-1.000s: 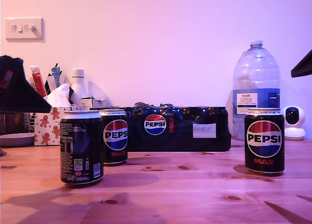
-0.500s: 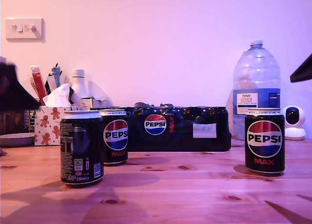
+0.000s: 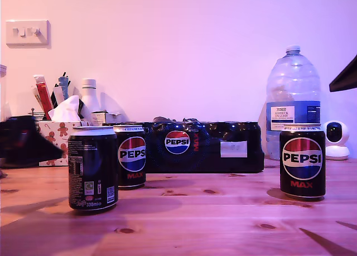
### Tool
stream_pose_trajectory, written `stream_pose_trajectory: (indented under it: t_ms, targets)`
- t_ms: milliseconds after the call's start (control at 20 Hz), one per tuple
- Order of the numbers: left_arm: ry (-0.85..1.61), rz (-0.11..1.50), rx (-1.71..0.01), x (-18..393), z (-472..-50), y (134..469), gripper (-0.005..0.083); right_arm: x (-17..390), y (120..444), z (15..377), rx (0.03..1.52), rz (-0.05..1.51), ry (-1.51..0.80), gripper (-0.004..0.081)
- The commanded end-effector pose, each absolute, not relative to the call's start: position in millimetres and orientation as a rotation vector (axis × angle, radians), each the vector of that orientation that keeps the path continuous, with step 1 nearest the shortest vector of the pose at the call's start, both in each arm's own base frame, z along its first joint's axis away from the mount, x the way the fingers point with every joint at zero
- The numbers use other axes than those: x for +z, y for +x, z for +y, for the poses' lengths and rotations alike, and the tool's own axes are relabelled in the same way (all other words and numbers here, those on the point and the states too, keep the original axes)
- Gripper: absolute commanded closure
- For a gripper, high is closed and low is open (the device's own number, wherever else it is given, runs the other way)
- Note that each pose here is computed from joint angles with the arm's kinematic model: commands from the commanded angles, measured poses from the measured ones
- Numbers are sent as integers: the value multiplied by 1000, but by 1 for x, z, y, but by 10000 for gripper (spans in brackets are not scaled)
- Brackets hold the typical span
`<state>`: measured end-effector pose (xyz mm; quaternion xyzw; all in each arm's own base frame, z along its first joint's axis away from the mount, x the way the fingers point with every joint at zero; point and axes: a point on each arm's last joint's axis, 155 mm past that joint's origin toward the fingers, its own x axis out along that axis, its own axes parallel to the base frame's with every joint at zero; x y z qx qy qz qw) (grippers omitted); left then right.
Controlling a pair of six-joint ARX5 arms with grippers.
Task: Stack up the Pepsi cans on top of each other
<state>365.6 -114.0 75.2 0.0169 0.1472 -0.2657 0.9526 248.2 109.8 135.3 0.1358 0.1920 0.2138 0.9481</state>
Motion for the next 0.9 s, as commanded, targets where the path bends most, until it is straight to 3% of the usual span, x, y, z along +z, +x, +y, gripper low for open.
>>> stream_pose_trajectory:
  t_ms: [0,250,850]
  targets:
    - [21,297,-575,74,-121,372,-9,133,248,111,438,396,273,307]
    - [10,330,-674,61,-147,374,-9,132,249,109,427,394,272,307]
    - [2,387,-878,54,-229,329,-9,132,250,106,412,392,270,307]
